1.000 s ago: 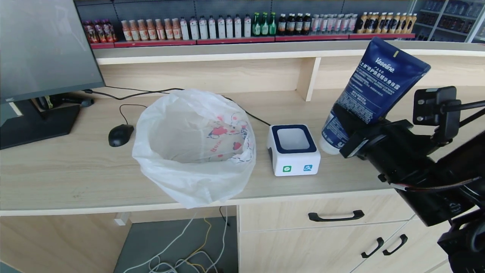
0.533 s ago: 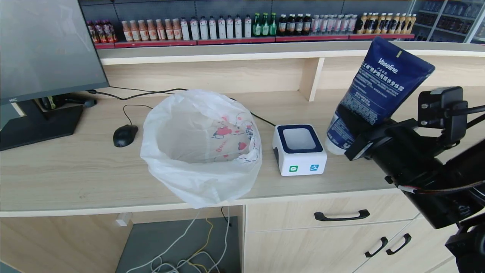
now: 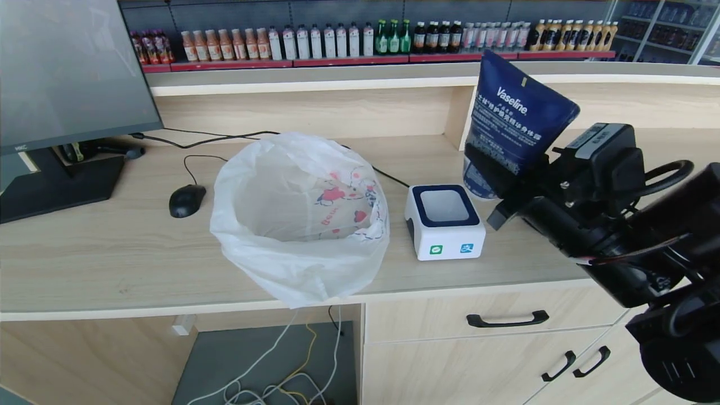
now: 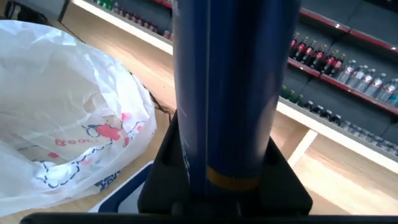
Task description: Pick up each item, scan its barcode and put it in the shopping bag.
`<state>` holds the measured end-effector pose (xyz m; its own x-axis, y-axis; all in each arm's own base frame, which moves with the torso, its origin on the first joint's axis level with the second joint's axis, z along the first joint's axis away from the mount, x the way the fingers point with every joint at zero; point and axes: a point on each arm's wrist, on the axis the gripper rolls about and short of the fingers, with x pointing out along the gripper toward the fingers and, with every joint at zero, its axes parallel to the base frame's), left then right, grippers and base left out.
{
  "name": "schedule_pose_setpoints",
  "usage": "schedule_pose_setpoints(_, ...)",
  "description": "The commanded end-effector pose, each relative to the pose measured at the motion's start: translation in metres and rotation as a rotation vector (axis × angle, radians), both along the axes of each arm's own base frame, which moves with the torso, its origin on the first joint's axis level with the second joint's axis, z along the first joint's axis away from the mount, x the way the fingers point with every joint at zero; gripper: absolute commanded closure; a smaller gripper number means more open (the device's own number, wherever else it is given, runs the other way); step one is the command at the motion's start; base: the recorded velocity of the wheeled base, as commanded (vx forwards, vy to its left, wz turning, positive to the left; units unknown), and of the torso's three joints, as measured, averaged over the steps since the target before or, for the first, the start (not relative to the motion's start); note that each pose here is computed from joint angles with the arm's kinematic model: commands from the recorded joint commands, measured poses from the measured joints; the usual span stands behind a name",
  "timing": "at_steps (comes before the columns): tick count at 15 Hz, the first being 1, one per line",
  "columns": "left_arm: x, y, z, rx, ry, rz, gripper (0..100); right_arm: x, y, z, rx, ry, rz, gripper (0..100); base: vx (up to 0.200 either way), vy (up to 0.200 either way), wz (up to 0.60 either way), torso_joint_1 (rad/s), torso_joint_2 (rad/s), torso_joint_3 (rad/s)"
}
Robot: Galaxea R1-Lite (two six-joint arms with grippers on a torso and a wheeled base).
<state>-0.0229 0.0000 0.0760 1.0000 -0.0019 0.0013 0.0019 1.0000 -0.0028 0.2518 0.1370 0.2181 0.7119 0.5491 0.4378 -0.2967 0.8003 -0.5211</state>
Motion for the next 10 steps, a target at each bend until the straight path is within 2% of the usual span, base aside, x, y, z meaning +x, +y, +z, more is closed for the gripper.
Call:
schedule_pose_setpoints(1,0.000,0.000,0.000,0.000,0.000,0.002,0,0.016,-0.004,-0.009,-0.060,-0.007,0.008,100,0.000,0.000,0.00,0.000,0.00,0.000)
schedule_pose_setpoints(3,0.000,0.000,0.000,0.000,0.000,0.000,0,0.022,-0.008,-0.005,-0.110,-0.066,0.036,100,0.000,0.000,0.00,0.000,0.00,0.000)
schedule_pose_setpoints(6,0.000,0.000,0.000,0.000,0.000,0.000,0,0.025,-0.011,-0.012,-0.260,-0.085,0.148,100,0.000,0.000,0.00,0.000,0.00,0.000)
schedule_pose_setpoints(10,0.000,0.000,0.000,0.000,0.000,0.000,0,0.040,-0.024,-0.008,-0.337,-0.132,0.217,100,0.000,0.000,0.00,0.000,0.00,0.000)
